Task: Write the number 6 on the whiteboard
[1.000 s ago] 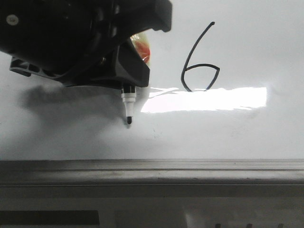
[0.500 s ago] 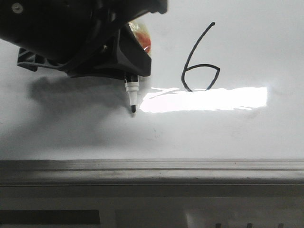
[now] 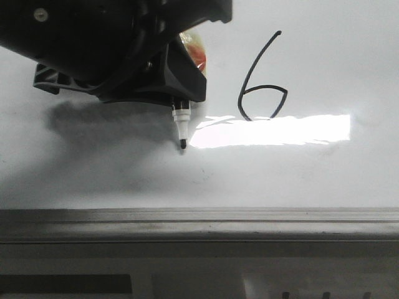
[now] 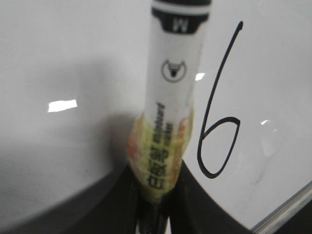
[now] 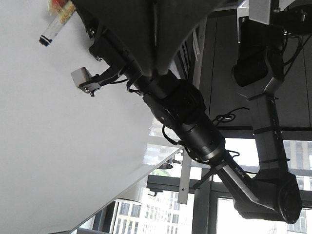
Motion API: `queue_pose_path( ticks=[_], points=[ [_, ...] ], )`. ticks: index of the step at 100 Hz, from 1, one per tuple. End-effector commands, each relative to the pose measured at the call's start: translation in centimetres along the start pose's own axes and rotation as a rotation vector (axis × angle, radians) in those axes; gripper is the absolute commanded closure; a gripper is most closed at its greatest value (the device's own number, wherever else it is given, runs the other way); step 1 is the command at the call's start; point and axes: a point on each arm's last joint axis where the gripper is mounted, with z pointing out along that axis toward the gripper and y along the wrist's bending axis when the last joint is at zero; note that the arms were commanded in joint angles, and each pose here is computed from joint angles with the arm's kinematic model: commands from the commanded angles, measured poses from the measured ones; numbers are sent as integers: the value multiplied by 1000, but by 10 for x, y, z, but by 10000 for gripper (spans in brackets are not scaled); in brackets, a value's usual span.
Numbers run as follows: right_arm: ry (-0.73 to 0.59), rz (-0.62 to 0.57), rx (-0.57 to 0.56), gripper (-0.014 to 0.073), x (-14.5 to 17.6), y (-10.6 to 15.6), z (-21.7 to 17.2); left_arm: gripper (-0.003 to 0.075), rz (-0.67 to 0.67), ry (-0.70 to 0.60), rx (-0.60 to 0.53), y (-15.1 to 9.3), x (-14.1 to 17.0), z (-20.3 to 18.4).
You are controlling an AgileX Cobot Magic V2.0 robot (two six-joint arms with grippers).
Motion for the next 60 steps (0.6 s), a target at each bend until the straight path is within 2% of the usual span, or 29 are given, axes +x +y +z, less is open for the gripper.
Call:
queue_pose_path(
  ticks=[1,60],
  points=[
    [-99,0,44,666,-16,-5,-2,741,-43,-33,-256,29,-2,5],
    [-99,0,44,666,-16,-5,-2,741,-38,-61,-230,22,-5,-6]
  ],
)
